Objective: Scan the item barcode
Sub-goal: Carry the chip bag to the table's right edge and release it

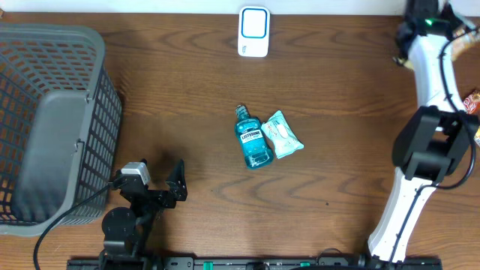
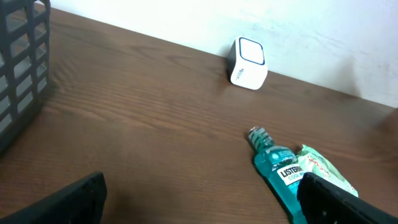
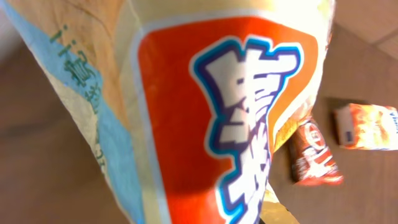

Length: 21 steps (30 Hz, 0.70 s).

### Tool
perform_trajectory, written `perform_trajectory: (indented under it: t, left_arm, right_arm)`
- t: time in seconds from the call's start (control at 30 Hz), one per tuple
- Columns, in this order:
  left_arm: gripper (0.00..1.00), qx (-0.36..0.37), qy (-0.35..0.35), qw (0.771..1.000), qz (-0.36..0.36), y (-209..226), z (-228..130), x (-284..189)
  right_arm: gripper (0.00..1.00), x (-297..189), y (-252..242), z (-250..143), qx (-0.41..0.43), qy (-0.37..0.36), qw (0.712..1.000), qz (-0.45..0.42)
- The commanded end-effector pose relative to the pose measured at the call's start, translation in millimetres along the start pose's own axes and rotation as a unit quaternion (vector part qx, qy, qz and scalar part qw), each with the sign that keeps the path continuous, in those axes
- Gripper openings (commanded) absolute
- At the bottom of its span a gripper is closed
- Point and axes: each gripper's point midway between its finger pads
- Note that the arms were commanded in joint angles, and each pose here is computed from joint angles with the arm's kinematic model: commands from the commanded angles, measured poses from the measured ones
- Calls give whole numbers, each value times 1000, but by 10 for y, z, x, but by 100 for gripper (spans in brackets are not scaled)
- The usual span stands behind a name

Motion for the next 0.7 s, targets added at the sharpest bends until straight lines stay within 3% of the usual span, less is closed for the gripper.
perform_trajectory:
  t: [0.0, 0.07, 0.17, 0.2, 0.27, 0.3, 0.33, 0.37, 0.53, 0.67]
  left_arm:
    - [98, 0, 16, 1000, 6, 47, -113, 15]
    - [98, 0, 16, 1000, 6, 47, -113, 15]
    - [98, 0, 16, 1000, 6, 47, -113, 15]
    - [98, 0, 16, 1000, 6, 47, -114, 15]
    - [98, 0, 16, 1000, 6, 47, -113, 15]
    - [98, 0, 16, 1000, 6, 47, -114, 15]
    - [98, 0, 16, 1000, 6, 47, -113, 15]
    - [98, 0, 16, 1000, 6, 47, -113, 15]
    - [98, 0, 16, 1000, 6, 47, -114, 15]
    - [98, 0, 16, 1000, 6, 47, -113, 15]
  right_arm:
    - [1, 444, -373, -104, -29, 27, 998, -56]
    - [4, 538, -528, -64, -18, 31, 997, -68]
    - [20, 586, -727, 69, 3, 28, 997, -77]
    - [40, 580, -798, 127, 12, 26, 997, -77]
    - [64, 547, -851, 192, 20, 26, 997, -70]
    - [81, 501, -854, 240, 21, 27, 998, -57]
    - [94, 444, -833, 280, 22, 28, 998, -42]
    - [99, 335, -795, 350, 24, 28, 999, -15]
    - [99, -451, -469, 623, 37, 36, 986, 160]
    - [99, -1483, -165, 696, 35, 68, 927, 367]
Point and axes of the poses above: each gripper's point midway between its finger pads, its own x axis out along the fingers, its own y axis along the line the jaws close on, z = x × y, and after that the axes turned 2 degrees about -x, right-handed
